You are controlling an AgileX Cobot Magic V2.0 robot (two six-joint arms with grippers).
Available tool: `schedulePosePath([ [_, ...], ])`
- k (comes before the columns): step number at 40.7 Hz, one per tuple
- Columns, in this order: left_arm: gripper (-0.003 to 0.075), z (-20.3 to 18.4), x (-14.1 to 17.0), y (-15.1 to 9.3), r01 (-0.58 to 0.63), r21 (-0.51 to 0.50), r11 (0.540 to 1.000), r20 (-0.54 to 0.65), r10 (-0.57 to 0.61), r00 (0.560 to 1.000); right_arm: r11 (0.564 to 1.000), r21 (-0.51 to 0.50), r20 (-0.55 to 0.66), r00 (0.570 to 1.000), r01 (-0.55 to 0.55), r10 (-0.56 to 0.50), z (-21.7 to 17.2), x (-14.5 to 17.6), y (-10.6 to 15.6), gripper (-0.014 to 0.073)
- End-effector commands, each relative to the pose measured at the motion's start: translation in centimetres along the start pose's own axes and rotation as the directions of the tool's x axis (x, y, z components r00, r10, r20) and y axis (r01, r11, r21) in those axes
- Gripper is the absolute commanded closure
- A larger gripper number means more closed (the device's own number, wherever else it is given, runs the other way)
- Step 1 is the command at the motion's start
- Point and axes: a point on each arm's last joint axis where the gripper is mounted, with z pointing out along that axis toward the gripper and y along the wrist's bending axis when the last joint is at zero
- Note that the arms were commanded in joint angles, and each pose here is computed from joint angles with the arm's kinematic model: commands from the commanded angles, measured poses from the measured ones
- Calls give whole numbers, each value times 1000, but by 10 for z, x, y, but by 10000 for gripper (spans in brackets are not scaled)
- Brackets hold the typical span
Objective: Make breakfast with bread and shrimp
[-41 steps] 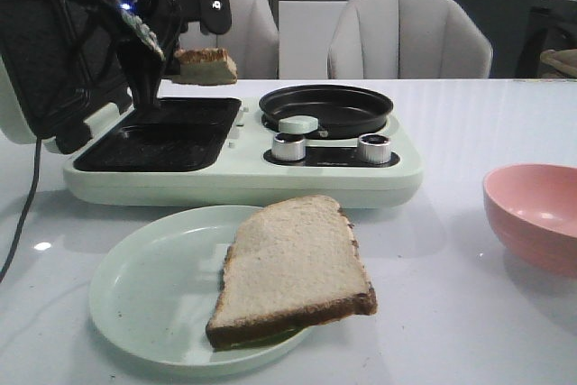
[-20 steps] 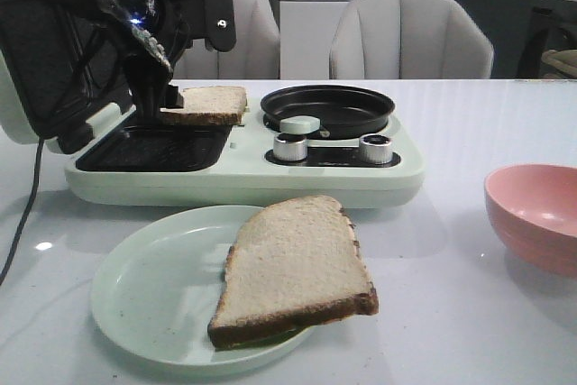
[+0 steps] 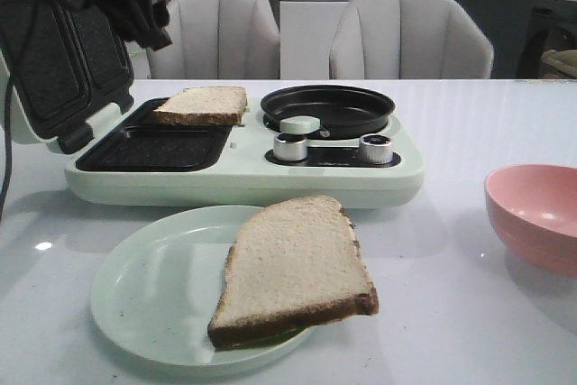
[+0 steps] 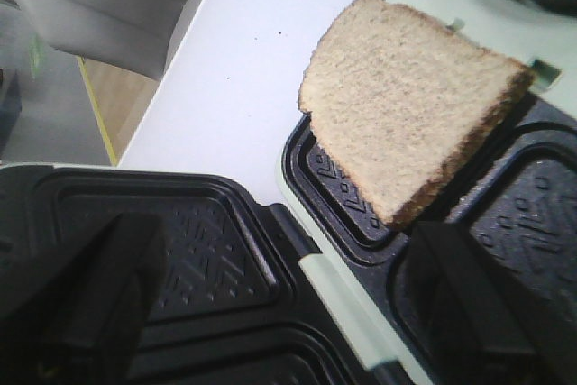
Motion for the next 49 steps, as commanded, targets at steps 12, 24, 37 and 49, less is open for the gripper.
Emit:
schedulePosePath([
  [12, 136, -170, -10, 2, 333, 216, 918, 65, -354, 933, 1000, -1, 104, 995, 3, -3, -6, -16, 0, 58],
  [24, 204, -227, 27, -19, 431, 469, 771, 60, -515, 855, 1000, -1, 104, 995, 3, -3, -6, -16, 0, 58],
  [37, 251, -235, 79, -44, 441, 523, 729, 73, -554, 829, 1000, -1, 104, 995, 3, -3, -6, -16, 0, 58],
  [49, 264, -245, 123, -55, 443, 526, 726, 99, -570, 816, 1000, -2, 105, 994, 2, -2, -6, -17, 0, 58],
])
